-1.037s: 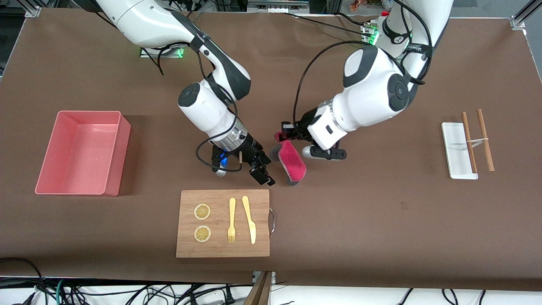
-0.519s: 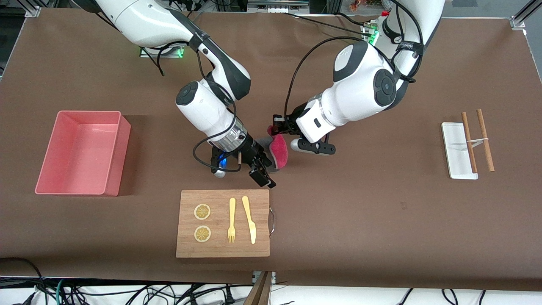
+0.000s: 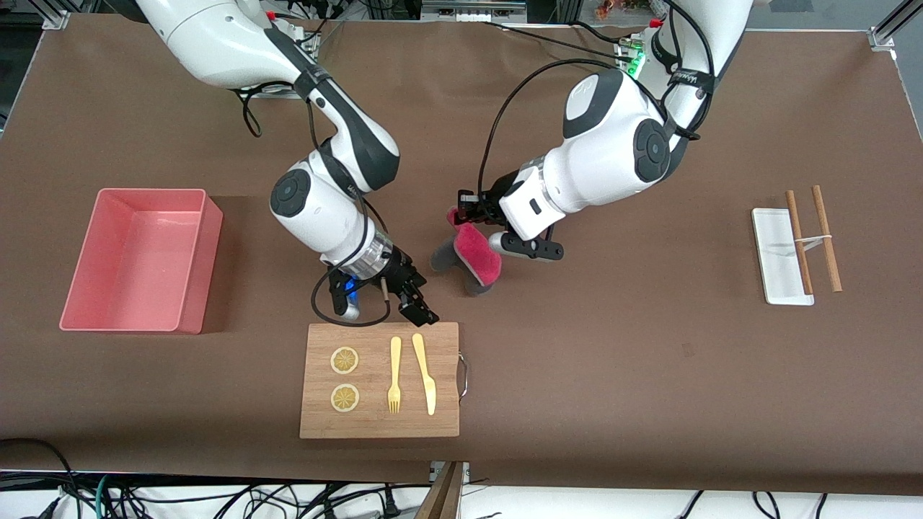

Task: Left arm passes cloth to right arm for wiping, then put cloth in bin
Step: 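Grasp the cloth with the right gripper beside the left gripper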

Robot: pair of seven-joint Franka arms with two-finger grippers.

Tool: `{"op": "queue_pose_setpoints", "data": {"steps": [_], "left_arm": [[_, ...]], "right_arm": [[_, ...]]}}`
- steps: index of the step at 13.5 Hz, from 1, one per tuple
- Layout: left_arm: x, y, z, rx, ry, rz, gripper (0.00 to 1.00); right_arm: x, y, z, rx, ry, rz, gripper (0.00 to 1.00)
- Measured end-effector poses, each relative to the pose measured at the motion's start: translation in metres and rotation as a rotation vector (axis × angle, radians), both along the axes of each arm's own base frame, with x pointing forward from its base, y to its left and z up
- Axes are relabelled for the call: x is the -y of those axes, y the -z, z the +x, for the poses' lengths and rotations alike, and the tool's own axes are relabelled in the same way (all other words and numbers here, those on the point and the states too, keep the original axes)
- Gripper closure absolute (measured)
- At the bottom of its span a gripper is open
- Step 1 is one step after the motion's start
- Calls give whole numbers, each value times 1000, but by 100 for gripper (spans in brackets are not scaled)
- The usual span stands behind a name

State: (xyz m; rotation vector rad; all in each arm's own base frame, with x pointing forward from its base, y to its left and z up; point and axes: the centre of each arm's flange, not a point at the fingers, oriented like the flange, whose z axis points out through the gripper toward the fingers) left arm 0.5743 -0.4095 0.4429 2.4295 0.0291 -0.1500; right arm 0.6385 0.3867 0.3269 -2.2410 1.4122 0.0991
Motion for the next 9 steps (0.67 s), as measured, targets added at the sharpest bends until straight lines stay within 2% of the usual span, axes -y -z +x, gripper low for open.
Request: {"op": "queue_pose_setpoints", "data": {"steps": [3, 7, 9], "left_arm": [[1, 9, 2, 1, 22, -29, 98], [7, 11, 2, -1, 3, -65, 98], [18, 8, -4, 2, -3, -90, 98]], "right_arm": [[-5, 22, -15, -95, -42, -48, 0], [-7, 39, -34, -246, -106, -124, 0], [-4, 38, -37, -285, -120, -143, 0]]}}
